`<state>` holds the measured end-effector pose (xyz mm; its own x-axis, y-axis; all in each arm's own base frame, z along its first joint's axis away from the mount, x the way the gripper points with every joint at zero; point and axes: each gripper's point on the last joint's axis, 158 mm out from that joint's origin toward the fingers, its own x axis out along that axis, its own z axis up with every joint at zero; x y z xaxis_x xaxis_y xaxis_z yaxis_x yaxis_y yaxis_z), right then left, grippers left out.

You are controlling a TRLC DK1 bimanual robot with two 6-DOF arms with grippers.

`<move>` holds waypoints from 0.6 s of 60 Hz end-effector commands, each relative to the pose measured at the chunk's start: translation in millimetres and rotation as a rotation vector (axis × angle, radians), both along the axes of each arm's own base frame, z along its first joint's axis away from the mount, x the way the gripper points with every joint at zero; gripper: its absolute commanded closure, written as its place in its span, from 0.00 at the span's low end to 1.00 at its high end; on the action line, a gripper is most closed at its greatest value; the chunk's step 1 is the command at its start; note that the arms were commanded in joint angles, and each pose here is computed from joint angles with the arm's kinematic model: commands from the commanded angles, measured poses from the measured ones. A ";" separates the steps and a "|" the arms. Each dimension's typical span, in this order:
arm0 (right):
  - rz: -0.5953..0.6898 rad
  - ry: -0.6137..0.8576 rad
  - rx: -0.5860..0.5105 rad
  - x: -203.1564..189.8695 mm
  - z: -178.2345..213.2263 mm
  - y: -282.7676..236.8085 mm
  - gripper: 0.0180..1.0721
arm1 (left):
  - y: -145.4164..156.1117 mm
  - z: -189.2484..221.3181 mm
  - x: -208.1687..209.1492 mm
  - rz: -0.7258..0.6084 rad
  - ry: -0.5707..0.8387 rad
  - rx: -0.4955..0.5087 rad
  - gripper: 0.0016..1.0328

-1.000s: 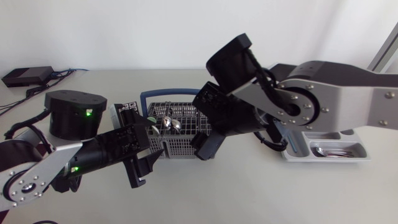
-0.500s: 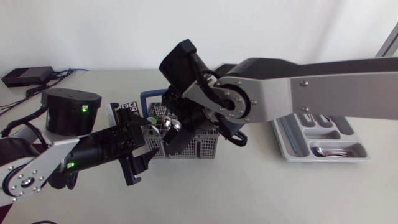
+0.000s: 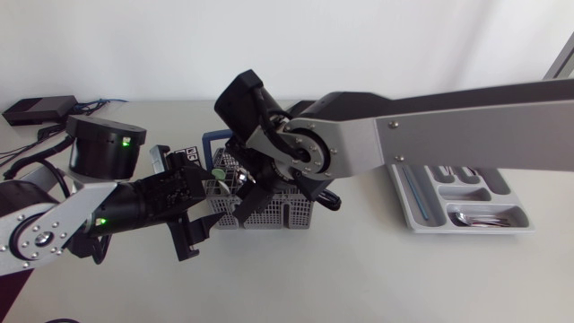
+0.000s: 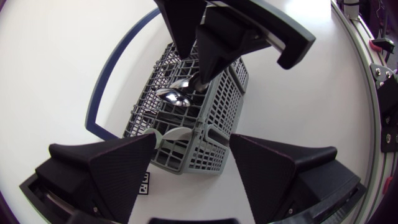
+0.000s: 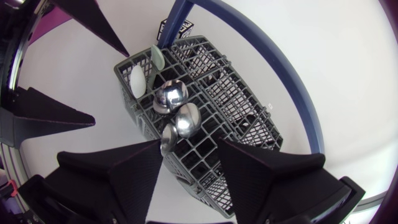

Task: Transfer all utensils from the basket to the drawer tray.

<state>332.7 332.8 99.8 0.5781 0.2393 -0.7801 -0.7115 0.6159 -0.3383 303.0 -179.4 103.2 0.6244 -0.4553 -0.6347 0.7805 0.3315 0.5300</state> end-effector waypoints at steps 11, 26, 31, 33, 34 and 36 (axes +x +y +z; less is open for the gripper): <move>-0.007 -0.025 -0.052 -1.8 -8.2 5.5 0.80 | -4.5 2.4 1.1 -0.002 0.012 -0.016 0.19; 0.018 -0.093 -0.090 -2.9 1.1 9.8 0.88 | -5.2 -2.8 -2.2 0.003 0.029 -0.021 0.19; 0.031 -0.117 -0.083 -2.8 10.8 10.7 0.90 | -4.9 -3.7 -2.8 0.004 0.032 -0.021 0.19; 0.040 -0.124 -0.081 -3.9 13.0 11.6 0.91 | -4.9 -3.7 -2.8 0.004 0.032 -0.021 0.19; 0.044 -0.129 -0.079 -3.7 14.0 11.8 0.91 | -4.8 -4.4 -3.1 0.004 0.034 -0.020 0.19; 0.048 -0.133 -0.080 -4.6 14.9 12.3 0.91 | -4.3 -4.4 -2.8 0.005 0.034 -0.020 0.19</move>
